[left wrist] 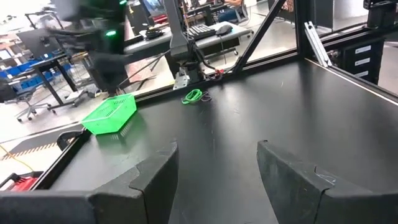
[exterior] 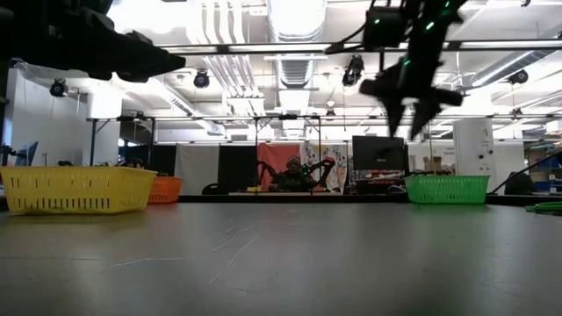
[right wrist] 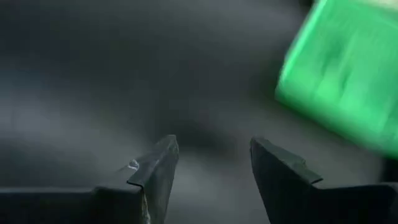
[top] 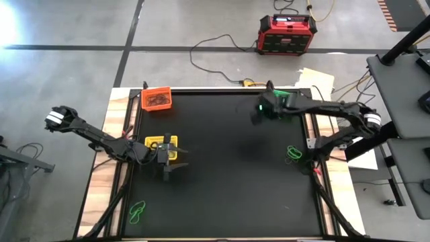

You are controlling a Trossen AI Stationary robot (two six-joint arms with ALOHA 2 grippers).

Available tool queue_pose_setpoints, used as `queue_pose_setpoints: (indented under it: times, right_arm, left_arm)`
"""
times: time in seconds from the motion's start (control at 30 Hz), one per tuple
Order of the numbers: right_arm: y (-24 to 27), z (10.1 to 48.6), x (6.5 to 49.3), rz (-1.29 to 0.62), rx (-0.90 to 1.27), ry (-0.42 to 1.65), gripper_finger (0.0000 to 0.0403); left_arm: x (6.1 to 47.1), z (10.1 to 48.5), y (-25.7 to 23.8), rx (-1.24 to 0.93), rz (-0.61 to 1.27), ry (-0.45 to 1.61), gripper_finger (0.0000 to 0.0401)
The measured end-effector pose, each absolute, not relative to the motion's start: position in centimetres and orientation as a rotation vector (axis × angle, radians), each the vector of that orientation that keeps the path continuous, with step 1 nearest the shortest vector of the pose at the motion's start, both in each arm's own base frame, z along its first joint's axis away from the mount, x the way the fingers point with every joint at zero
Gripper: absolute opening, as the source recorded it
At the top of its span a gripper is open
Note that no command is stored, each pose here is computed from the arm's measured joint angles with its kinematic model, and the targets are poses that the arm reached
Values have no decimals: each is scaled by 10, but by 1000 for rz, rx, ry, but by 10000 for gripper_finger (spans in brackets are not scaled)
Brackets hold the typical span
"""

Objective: Sort rubber bands into baskets
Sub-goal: Put the green rubber band into the green bin

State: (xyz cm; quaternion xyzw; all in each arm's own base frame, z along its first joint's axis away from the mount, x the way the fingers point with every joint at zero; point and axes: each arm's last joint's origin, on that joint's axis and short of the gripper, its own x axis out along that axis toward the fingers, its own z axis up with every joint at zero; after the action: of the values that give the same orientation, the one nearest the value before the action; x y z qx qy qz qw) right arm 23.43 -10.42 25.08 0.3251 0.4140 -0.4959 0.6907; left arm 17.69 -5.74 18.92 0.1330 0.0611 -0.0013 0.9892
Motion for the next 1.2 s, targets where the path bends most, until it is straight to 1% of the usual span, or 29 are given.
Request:
queue_pose_setpoints:
  times: [0.07,0.13,0.23,0.3,0.37,0.47,0.53,0.7,0.8,0.97,1.2]
  right_arm:
    - [-78,248,229,-1068,835,1054,191]
    - [-56,244,220,-1061,896,1214,184]
    - [-34,240,206,-1127,917,1389,171]
    - [-26,234,200,-1124,952,1475,163]
    - [-19,225,198,-1056,1003,1537,155]
    - [-16,210,193,-1033,990,1601,145]
    - [-16,200,189,-1027,977,1620,139]
    - [-15,172,178,-1002,1061,1636,127]
    - [-14,160,175,-994,1071,1630,121]
    - [-16,149,168,-1040,1060,1619,105]
    - [-18,139,167,-1041,1077,1561,72]
  left_arm:
    - [177,190,-57,272,-2,119,201]
    - [177,191,-57,268,-1,107,201]
    - [177,193,-58,257,-5,87,201]
    - [177,193,-58,250,-4,80,201]
    - [177,194,-58,246,-5,78,201]
    - [177,194,-58,232,-4,79,201]
    - [177,193,-58,220,-4,80,201]
    - [177,190,-58,168,-4,114,201]
    - [177,187,-58,148,-6,147,201]
    - [176,186,-58,127,-5,159,201]
    - [176,186,-58,125,-5,158,201]
